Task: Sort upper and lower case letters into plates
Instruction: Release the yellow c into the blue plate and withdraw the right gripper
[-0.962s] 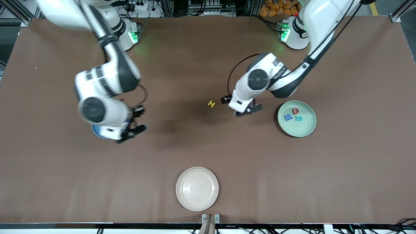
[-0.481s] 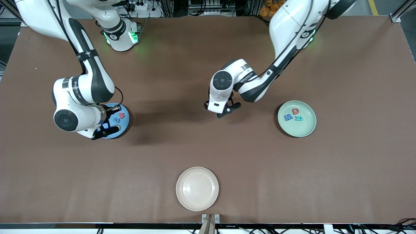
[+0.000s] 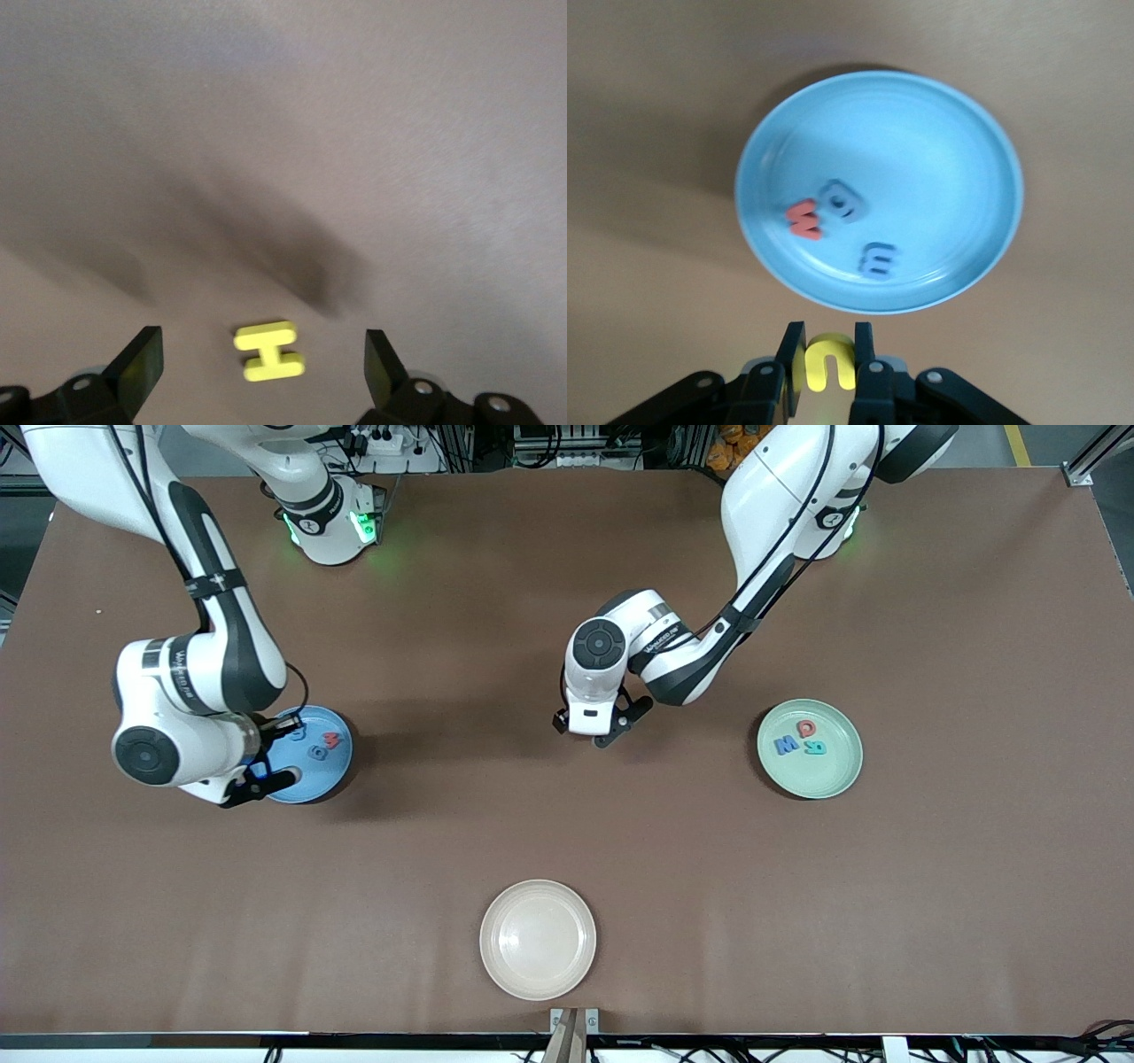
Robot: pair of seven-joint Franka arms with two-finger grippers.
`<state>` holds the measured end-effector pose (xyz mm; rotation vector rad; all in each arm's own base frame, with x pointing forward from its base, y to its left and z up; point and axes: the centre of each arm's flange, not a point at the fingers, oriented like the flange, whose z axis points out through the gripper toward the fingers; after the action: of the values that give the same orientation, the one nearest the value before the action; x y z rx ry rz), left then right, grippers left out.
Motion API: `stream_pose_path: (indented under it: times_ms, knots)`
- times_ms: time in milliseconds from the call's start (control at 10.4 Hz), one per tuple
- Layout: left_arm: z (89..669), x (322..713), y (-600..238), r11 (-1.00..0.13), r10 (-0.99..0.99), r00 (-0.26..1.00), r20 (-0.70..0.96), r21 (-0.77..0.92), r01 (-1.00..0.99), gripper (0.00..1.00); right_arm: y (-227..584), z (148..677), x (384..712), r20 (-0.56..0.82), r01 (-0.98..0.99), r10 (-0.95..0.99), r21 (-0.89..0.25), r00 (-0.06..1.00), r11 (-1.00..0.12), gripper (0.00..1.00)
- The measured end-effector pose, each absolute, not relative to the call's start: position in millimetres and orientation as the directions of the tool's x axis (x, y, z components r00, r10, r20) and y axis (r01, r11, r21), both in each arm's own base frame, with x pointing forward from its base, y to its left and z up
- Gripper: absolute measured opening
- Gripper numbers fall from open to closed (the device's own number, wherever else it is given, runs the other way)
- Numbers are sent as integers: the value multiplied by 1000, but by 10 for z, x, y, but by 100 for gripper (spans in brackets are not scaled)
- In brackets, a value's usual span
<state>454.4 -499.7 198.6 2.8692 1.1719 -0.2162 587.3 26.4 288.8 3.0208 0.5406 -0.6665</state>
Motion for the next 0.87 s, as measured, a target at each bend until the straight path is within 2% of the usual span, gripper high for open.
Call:
stream_pose_path:
  times_ms: [96,289,577,866]
  knots:
    - [2014,4566,-5025,-682,723,675,-146,5,731,100,148,2898,5903,-391,335,334,-69,857,-940,35]
    - [1997,4553,-5034,-664,739,658,-148,6,747,100,87,3015,5940,-363,337,336,-62,869,-939,62]
    - [1822,4489,-4967,-646,756,637,-150,-17,763,100,113,3798,6008,-230,347,343,-20,911,-937,100]
    - [1800,4495,-4982,-554,819,549,-166,14,832,100,-7,5147,5845,-16,326,326,47,945,-944,100]
